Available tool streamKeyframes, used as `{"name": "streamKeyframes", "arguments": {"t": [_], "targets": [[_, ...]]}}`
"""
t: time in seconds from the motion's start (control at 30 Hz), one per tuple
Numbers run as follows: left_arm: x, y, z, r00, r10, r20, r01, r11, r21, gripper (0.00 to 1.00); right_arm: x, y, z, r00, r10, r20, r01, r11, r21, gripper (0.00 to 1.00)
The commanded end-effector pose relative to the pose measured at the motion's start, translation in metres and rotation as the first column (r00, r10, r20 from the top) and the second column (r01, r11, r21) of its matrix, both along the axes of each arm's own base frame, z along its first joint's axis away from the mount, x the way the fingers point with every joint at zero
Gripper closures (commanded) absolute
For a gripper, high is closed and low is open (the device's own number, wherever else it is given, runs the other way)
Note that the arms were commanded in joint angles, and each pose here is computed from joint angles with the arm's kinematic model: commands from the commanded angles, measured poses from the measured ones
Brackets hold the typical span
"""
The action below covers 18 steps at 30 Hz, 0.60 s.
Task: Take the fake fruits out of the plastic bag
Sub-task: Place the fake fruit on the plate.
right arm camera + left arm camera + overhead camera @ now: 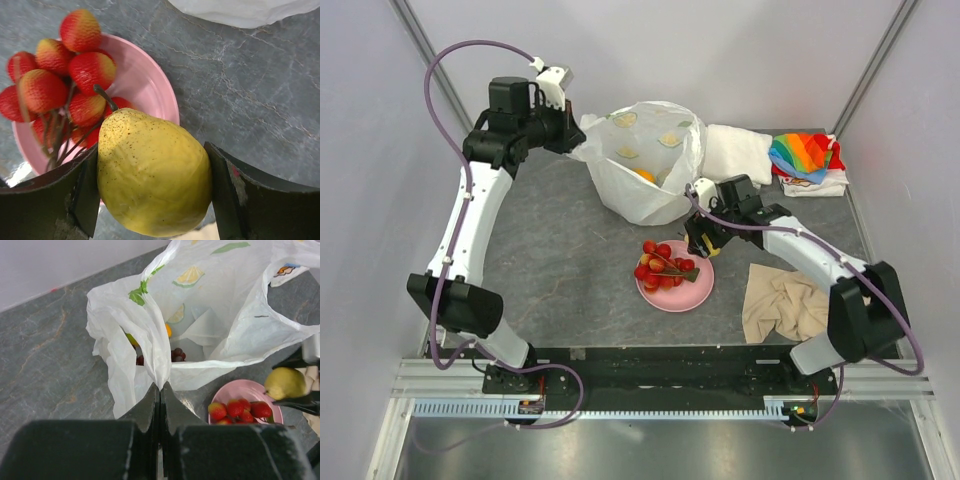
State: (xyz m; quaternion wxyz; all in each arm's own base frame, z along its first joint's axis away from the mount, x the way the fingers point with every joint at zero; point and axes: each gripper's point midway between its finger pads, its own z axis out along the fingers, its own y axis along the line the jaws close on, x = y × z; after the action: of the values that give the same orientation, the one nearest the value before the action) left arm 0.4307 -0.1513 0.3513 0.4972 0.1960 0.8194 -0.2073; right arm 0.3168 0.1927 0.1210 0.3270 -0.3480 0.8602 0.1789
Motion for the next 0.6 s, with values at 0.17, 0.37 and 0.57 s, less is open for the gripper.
{"name": "streamKeyframes", "arguments": {"t": [0.17, 0.37, 0.57], "targets": [[-0.021, 0.013, 0.013, 0.998, 0.034, 0.051, -0.035, 0.999, 0.023, 0.98, 0.043, 0.027, -0.027, 0.998, 0.060, 0.012, -0.060, 0.998, 0.021, 1.00], [-0.022, 0.014, 0.007, 0.999, 0.035, 0.037, -0.036, 0.999, 0.030, 0.98, 0.048, 0.036, -0.048, 0.995, 0.082, -0.048, -0.080, 0.996, 0.032, 0.99], [-0.020, 0.014, 0.003, 0.999, 0.034, 0.029, -0.035, 0.999, 0.037, 0.98, 0.052, 0.043, -0.057, 0.993, 0.083, -0.090, -0.079, 0.996, 0.048, 0.96]]}}
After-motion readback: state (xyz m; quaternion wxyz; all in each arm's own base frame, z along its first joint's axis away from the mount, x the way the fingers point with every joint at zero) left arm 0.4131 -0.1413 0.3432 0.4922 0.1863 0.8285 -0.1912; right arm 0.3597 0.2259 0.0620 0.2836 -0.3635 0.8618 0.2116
